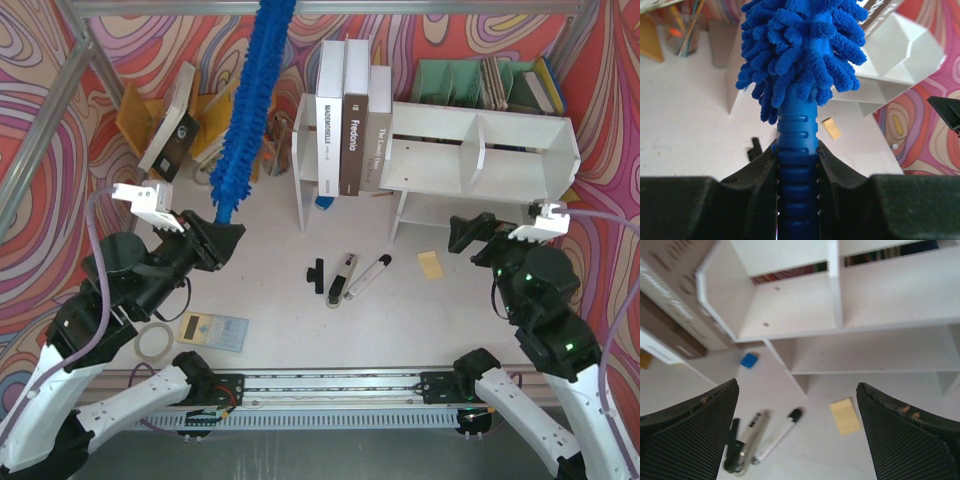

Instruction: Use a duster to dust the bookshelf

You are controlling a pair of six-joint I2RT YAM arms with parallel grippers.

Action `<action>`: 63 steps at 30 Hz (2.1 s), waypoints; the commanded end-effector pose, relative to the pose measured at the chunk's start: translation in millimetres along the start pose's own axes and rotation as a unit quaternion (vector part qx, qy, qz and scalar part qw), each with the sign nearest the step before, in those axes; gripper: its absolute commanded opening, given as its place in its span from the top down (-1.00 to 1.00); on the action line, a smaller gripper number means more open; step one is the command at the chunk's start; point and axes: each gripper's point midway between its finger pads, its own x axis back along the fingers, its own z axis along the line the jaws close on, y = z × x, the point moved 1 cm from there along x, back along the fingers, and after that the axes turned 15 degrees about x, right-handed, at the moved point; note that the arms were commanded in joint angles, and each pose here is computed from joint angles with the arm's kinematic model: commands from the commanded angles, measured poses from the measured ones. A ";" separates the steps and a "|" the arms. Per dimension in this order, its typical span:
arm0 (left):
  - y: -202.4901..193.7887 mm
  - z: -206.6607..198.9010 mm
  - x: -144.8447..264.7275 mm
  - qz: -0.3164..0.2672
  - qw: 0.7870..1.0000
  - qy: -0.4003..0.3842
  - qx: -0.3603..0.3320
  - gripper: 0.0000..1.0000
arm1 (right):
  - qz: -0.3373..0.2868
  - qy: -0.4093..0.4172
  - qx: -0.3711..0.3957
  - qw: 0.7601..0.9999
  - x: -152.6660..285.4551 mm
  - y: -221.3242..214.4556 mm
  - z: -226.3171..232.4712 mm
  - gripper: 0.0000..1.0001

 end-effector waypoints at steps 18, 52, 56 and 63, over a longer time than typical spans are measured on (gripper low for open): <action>37.7 -145.8 11.7 0.004 0.952 -0.306 0.007 1.00 | -0.062 0.150 -0.080 0.983 19.9 90.9 51.3 -0.76; -99.6 -179.0 -81.5 0.055 0.975 -0.207 -0.065 1.00 | -0.056 0.101 -0.080 0.990 11.3 77.5 36.8 -0.78; -116.2 -166.8 -100.8 0.048 0.986 -0.150 -0.056 1.00 | -0.052 0.095 -0.080 0.991 9.8 72.7 35.0 -0.79; -130.0 -139.6 -120.6 0.023 0.995 -0.077 -0.052 1.00 | -0.048 0.090 -0.077 0.992 9.2 67.2 33.6 -0.80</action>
